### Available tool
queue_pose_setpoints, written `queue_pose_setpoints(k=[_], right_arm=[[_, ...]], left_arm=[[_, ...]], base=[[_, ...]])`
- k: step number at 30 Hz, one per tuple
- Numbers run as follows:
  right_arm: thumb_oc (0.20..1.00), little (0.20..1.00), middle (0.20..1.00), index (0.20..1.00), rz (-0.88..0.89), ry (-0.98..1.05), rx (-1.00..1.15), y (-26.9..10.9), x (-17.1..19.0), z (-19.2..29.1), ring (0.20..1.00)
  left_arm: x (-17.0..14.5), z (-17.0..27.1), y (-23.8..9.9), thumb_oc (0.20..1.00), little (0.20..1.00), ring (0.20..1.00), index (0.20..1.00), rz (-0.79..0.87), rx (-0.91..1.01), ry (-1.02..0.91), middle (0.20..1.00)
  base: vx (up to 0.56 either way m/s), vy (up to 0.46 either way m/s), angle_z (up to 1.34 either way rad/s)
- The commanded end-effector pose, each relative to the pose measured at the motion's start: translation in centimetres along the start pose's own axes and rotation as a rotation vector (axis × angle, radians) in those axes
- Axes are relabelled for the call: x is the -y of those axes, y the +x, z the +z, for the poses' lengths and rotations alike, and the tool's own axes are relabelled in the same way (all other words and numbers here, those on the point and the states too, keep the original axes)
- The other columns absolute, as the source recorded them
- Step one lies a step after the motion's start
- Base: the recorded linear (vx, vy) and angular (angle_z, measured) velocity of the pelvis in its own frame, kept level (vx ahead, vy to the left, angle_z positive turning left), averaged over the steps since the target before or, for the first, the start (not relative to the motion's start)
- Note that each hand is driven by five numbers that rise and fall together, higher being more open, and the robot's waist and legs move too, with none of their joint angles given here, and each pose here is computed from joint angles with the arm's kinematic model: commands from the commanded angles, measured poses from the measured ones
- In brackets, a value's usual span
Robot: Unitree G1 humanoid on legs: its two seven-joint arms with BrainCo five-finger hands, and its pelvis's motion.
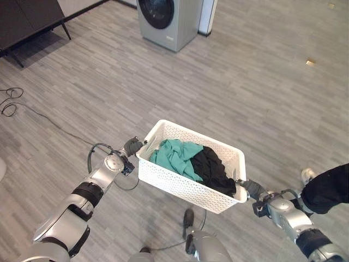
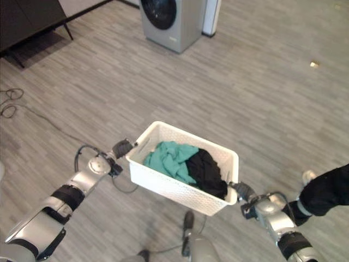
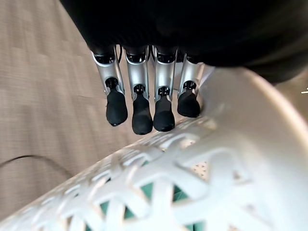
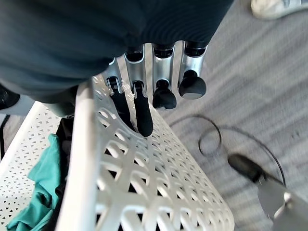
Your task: Grab the laundry basket,head to the washer,open it,put in the laundry and shut it.
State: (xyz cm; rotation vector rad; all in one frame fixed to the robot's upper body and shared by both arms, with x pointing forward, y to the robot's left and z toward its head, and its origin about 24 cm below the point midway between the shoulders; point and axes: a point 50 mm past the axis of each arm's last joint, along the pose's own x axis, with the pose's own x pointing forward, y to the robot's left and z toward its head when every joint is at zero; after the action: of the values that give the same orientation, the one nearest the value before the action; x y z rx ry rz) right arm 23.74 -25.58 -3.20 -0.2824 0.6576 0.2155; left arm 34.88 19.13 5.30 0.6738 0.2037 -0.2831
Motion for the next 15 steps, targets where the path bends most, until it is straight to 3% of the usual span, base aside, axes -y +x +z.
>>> queue_pose_setpoints(k=[1,6,15], right_arm=[[0.200,0.200,0.200,0.200,0.031,0.048,0.342,-1.6,1.2,6.0,0.200],[0.200,0.200,0.200,0.200,-0.023,0.055,0.343,-2.3,2.5,5.8,0.200],[0.200,0.200,0.200,0.200,-0.067,0.074,0.387,-1.3,2.3,6.8,0.200]], left_arm=[[-1.3,1.4,0.1,0.200,0.200,0.200,0.200,0.042,0.076,-0.012,0.200],[-1.3,2.8,0.6,0.200,0.200,0.200,0.200,0.041,0.105,-0.004,0.200],[-1.6,2.5,0.5,0.200,0.200,0.200,0.200,0.052,0.099,-0.012,0.200]], base=[[0.20,-0.407,0.17],[0.10,-0.327,-0.03],[0.22,0.043,-0.09]])
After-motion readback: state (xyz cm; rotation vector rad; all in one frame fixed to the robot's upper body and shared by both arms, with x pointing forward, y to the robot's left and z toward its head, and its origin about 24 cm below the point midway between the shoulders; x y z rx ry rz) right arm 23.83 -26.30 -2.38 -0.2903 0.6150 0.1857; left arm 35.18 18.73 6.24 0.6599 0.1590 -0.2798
